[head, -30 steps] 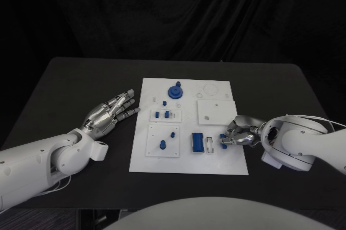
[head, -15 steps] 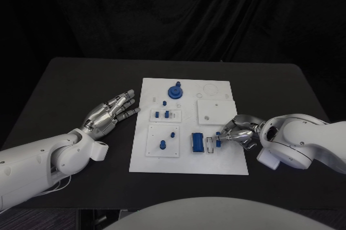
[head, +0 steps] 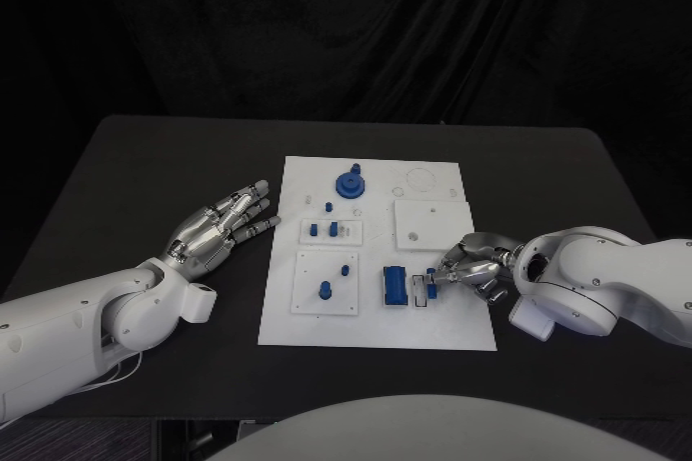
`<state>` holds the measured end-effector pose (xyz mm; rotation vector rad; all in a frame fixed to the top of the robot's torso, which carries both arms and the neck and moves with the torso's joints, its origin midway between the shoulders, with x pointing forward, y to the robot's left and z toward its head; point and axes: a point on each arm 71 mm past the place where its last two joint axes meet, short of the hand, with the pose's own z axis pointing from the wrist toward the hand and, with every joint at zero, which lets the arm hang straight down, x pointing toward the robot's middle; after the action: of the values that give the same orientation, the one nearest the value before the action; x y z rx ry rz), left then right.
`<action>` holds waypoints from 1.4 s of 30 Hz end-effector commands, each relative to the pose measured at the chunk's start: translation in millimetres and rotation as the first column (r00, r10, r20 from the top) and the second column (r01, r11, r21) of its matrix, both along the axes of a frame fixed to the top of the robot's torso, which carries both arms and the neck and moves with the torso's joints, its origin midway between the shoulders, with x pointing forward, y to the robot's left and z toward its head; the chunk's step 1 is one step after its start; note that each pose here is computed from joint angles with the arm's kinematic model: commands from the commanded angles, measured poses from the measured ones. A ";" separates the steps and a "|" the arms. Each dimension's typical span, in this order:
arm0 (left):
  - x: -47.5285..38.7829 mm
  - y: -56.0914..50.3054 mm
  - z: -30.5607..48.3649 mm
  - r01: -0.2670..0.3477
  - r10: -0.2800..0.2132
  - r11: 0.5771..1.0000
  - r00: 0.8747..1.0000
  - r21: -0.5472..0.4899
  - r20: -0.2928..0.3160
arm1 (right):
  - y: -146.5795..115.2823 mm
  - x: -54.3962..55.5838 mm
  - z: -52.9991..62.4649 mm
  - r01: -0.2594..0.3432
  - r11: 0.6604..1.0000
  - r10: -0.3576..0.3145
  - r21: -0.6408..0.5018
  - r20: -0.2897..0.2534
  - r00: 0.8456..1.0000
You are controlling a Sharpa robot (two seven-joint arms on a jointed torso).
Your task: Assemble the parts on the task board
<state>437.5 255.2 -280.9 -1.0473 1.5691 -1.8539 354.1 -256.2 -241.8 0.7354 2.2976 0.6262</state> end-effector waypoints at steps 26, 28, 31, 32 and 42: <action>0.0 -1.1 -1.4 0.012 -0.012 1.000 1.000 -0.012 -0.005 | 9.8 -0.9 -9.3 -0.070 0.997 0.068 -0.019 -0.092 0.993; 0.0 -1.1 -1.5 0.012 -0.012 1.000 1.000 -0.012 -0.005 | 9.9 -0.6 -9.7 -0.071 0.997 0.069 -0.022 -0.095 0.993; 0.0 -1.4 -1.6 0.013 -0.013 1.000 1.000 -0.012 -0.006 | 10.0 -0.4 -10.4 -0.073 0.997 0.070 -0.025 -0.100 0.992; 0.0 -1.4 -1.7 0.013 -0.013 1.000 1.000 -0.012 -0.006 | 10.0 -0.3 -10.5 -0.073 0.997 0.070 -0.026 -0.101 0.992; -0.1 -1.4 -2.0 0.013 -0.014 1.000 1.000 -0.012 -0.007 | 9.3 0.4 -10.4 -0.063 0.998 0.061 -0.028 -0.096 0.994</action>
<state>438.3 255.1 -282.5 -1.0494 1.5755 -1.8573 356.6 -246.9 -250.5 0.6913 2.3985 0.6084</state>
